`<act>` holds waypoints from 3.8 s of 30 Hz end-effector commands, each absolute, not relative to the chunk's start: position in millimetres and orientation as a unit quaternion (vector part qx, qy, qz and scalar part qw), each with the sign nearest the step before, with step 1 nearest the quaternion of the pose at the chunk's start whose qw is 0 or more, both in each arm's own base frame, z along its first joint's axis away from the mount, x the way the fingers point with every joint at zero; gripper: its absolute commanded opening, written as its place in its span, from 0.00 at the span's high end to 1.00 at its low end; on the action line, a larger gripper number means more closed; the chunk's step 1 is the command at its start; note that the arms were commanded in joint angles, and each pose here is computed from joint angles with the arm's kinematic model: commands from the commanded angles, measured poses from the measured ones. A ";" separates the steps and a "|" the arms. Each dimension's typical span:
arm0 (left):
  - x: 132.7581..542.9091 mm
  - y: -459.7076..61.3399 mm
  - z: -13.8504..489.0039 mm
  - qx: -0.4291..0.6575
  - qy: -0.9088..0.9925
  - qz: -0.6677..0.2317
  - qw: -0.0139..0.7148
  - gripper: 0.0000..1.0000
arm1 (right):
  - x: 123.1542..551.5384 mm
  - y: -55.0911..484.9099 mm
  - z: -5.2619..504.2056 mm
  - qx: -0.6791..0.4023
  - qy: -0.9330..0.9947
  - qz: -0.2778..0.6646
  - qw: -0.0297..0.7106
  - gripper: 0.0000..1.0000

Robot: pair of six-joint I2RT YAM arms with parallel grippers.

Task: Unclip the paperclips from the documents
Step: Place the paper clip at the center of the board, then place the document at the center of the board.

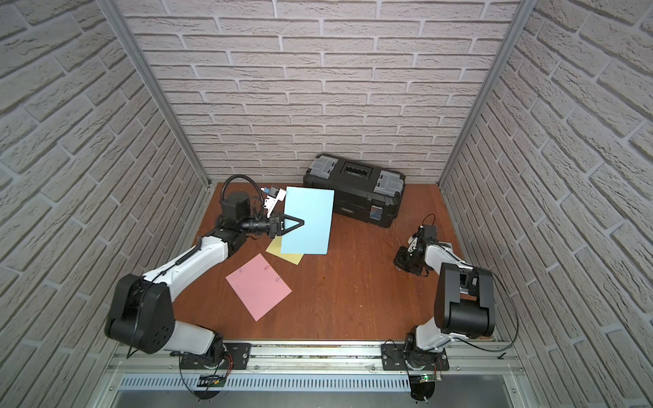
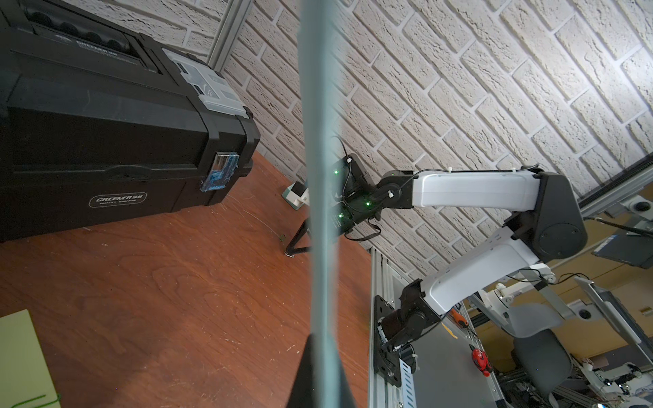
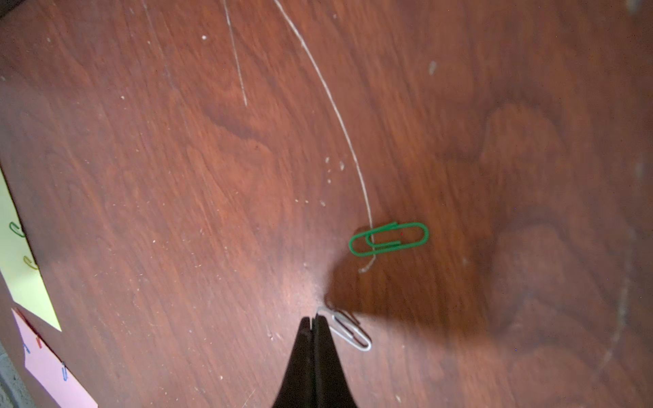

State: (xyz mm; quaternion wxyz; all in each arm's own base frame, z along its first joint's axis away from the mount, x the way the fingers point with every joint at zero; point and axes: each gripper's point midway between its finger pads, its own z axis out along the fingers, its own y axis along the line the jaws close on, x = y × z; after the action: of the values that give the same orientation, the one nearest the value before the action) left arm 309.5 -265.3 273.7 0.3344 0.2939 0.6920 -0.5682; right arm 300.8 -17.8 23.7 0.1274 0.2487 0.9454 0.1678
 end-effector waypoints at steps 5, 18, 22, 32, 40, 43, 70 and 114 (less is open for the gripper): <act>307.3 -261.6 281.1 0.307 0.680 -0.562 0.358 1.00 | 304.0 -26.6 24.2 0.254 0.946 0.148 0.133 0.76; 317.8 -255.3 276.5 0.286 0.697 -0.542 0.372 1.00 | 306.7 -19.6 48.5 0.242 0.942 0.166 0.163 0.73; 346.7 -234.8 266.3 0.231 0.733 -0.500 0.399 1.00 | 308.3 -10.7 69.7 0.219 0.943 0.175 0.181 0.71; 410.1 -184.0 239.4 0.143 0.808 -0.418 0.389 1.00 | 316.2 45.6 117.4 0.116 0.940 0.234 0.217 0.43; 465.0 -126.0 191.0 0.065 0.861 -0.355 0.358 1.00 | 319.4 88.8 129.0 0.061 0.937 0.266 0.217 0.37; 483.2 -107.6 168.4 0.044 0.877 -0.344 0.332 1.00 | 320.3 101.0 127.0 0.049 0.937 0.273 0.214 0.37; 553.4 -13.2 33.3 0.008 0.968 -0.163 0.189 1.00 | 317.7 132.3 135.5 0.010 0.938 0.284 0.200 0.36; 562.8 -19.6 90.0 0.000 0.956 -0.115 0.271 0.16 | 321.2 153.1 130.2 -0.022 0.936 0.295 0.190 0.35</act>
State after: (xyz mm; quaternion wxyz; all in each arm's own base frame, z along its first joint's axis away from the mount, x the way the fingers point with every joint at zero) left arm 555.9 -20.6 45.5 0.2116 0.0013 0.9691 -0.1265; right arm 316.4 143.4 125.7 0.1792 -0.0045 0.9422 0.2831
